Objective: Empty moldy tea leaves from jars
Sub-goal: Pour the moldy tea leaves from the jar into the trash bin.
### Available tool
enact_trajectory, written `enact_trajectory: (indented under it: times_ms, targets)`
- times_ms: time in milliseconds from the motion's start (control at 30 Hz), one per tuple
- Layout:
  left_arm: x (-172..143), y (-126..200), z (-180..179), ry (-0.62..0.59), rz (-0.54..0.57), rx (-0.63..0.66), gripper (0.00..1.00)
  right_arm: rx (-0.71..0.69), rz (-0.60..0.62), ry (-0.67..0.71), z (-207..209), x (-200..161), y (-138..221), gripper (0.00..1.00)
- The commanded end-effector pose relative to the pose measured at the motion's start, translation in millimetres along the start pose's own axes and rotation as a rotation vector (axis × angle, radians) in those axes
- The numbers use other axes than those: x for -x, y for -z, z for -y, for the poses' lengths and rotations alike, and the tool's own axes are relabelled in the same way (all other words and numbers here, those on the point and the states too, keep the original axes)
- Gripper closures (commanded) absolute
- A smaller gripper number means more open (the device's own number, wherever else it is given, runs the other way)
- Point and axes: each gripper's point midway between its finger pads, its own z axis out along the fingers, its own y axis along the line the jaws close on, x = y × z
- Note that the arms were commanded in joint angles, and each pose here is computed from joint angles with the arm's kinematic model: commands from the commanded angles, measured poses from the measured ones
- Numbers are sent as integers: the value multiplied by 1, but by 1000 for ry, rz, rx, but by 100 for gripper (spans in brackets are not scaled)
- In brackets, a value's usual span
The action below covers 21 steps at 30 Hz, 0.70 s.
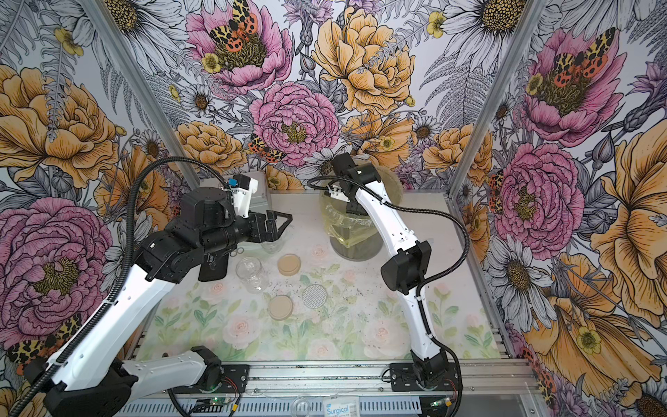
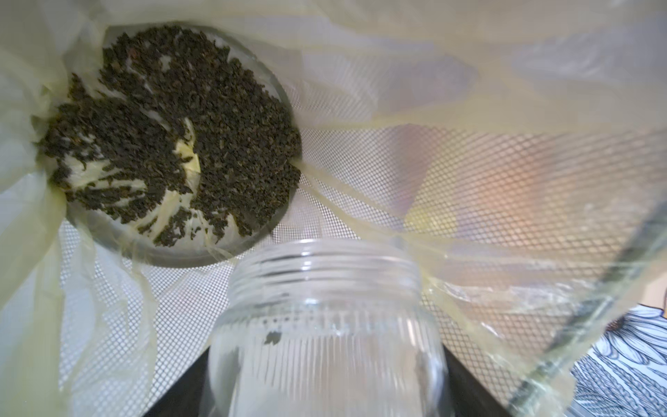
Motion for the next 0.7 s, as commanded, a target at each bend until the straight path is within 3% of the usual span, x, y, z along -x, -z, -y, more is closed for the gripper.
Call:
enact_trajectory:
  times_ms: [0, 67, 200, 467, 667]
  targets:
    - [3, 5, 2, 21, 25, -24, 1, -107, 61, -58, 35, -13, 29, 100]
    - [5, 4, 4, 22, 22, -32, 1, -135, 29, -84, 45, -25, 24, 100]
    - [12, 5, 1, 72, 42, -14, 1, -149, 218, -238, 62, -13, 60, 100]
    - [38, 12, 5, 171, 99, -51, 1, -176, 387, -376, 77, -13, 110, 100]
    - [63, 17, 16, 315, 137, -155, 5, -102, 762, -581, 89, -2, 194, 100]
